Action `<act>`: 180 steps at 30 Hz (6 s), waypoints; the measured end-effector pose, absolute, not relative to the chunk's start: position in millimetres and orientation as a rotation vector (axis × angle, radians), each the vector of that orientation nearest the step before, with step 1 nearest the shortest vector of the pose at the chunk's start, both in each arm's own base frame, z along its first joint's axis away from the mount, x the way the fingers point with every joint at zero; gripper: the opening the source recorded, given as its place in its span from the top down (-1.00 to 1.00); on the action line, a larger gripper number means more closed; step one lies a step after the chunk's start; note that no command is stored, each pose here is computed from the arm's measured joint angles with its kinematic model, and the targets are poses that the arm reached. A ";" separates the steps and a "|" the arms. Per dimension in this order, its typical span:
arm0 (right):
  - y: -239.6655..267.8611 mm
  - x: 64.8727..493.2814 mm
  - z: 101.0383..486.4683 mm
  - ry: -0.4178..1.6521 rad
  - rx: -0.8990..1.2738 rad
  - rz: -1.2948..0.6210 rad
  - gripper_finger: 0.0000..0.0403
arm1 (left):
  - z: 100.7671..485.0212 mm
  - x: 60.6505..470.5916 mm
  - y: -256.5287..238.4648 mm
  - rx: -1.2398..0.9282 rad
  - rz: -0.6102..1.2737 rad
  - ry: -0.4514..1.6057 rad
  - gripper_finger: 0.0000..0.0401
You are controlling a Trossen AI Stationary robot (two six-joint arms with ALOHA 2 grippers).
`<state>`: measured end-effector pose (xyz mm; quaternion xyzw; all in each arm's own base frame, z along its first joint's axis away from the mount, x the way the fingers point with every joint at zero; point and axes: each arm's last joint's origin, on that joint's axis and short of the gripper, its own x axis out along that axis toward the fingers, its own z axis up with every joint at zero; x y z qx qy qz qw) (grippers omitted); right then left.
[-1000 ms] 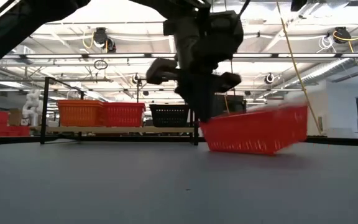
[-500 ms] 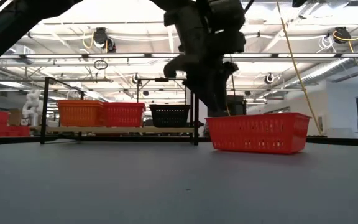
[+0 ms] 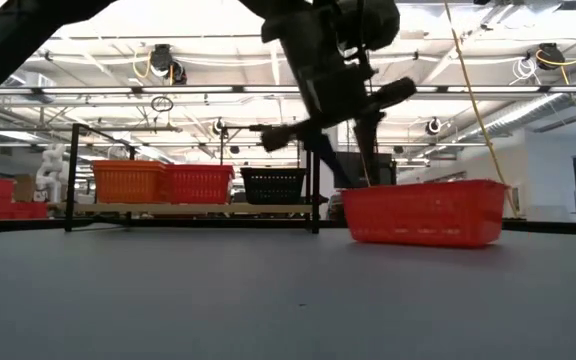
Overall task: Stack baskets on shelf by color
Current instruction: Stack the red bin on top of the stacked red bins on the shelf
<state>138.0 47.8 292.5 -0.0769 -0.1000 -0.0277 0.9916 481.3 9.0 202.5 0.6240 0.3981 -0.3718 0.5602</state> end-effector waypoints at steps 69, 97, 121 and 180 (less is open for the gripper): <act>47.5 137.1 294.6 -0.220 -0.117 -0.056 0.67 | 241.8 494.7 -8.4 -0.280 0.034 0.646 0.30; 47.3 136.5 293.6 -0.209 -0.102 -0.049 0.67 | 158.3 517.1 -107.3 -0.099 0.184 0.558 0.30; 47.4 136.5 293.0 -0.203 -0.099 -0.048 0.67 | 145.5 507.5 -106.5 -0.003 0.180 0.717 0.38; 46.2 133.9 291.8 -0.184 -0.141 -0.049 0.67 | 289.2 231.1 86.4 0.508 0.276 1.005 0.95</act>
